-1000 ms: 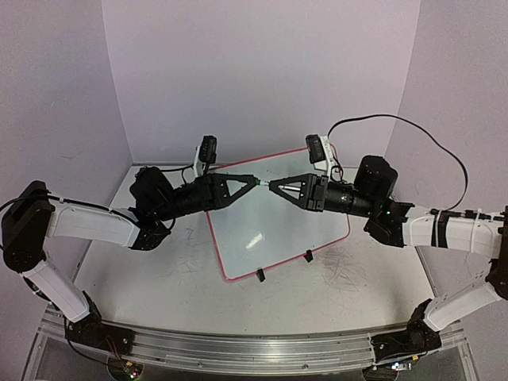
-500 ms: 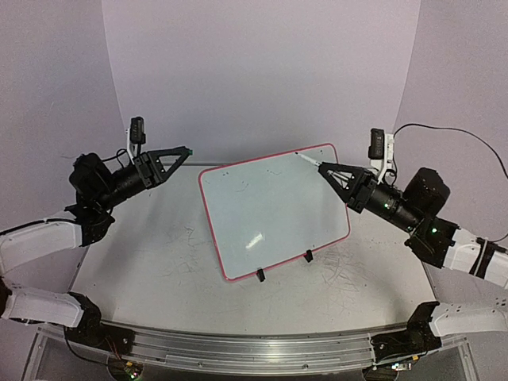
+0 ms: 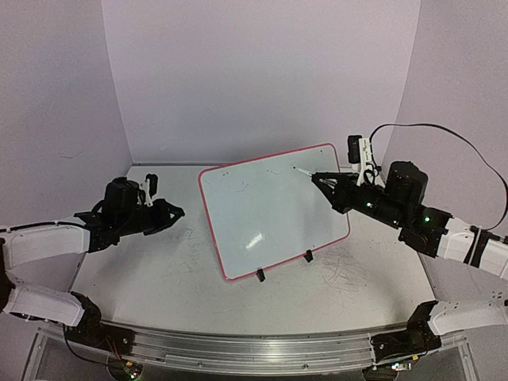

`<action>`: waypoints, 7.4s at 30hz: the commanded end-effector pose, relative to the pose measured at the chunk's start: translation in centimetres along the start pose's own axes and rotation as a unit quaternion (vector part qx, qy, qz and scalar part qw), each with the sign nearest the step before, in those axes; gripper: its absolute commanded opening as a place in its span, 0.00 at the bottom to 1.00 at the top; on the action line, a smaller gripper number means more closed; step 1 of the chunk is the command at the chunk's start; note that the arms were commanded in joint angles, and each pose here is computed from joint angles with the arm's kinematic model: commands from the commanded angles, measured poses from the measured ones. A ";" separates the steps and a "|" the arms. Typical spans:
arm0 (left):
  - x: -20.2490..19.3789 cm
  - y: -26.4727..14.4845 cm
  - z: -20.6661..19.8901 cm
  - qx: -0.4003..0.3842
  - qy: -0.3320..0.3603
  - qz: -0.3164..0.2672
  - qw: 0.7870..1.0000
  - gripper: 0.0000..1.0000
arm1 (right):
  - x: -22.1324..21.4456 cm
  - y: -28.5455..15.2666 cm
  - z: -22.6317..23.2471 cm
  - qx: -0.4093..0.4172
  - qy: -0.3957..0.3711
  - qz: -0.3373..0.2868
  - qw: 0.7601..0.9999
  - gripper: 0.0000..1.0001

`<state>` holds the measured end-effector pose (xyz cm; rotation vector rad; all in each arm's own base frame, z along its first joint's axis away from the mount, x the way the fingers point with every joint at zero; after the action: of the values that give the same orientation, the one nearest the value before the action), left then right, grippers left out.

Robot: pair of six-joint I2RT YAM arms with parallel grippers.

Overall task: Write a sentence on the whiteboard
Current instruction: Put down the pen cap at the corner of the board, then hold the whiteboard at the center of the board, then write a sentence on the whiteboard.

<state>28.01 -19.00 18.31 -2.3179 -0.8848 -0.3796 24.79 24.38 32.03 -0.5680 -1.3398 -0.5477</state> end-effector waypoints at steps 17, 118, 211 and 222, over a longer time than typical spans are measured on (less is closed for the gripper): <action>-2.7 5.7 10.8 0.280 0.083 0.094 0.952 0.07 | 1.2 0.0 0.9 0.028 -0.009 -0.020 0.999 0.00; 0.9 1.0 -8.1 -0.296 0.127 0.049 0.946 0.42 | -0.9 14.4 7.9 0.056 -0.246 0.109 0.962 0.00; 0.4 2.5 -7.0 -0.287 0.138 0.058 0.946 0.00 | -6.2 15.4 10.2 0.041 -0.257 0.170 0.950 0.00; 0.4 2.4 -7.0 -0.288 0.138 0.058 0.946 0.00 | -4.6 15.7 10.4 0.036 -0.251 0.138 0.957 0.00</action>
<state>29.62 -24.67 21.49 -2.7148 -0.5173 -0.9384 26.53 43.39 25.07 -0.8865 -1.7004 -0.0249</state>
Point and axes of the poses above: each gripper's point midway between its finger pads, its own y axis out along the fingers, its own z axis along the line the jaws close on, x = y × z, the point moved 4 cm from there along -y, back along the fingers, and after that the axes turned 13 degrees about -y, right-handed, at the moved point
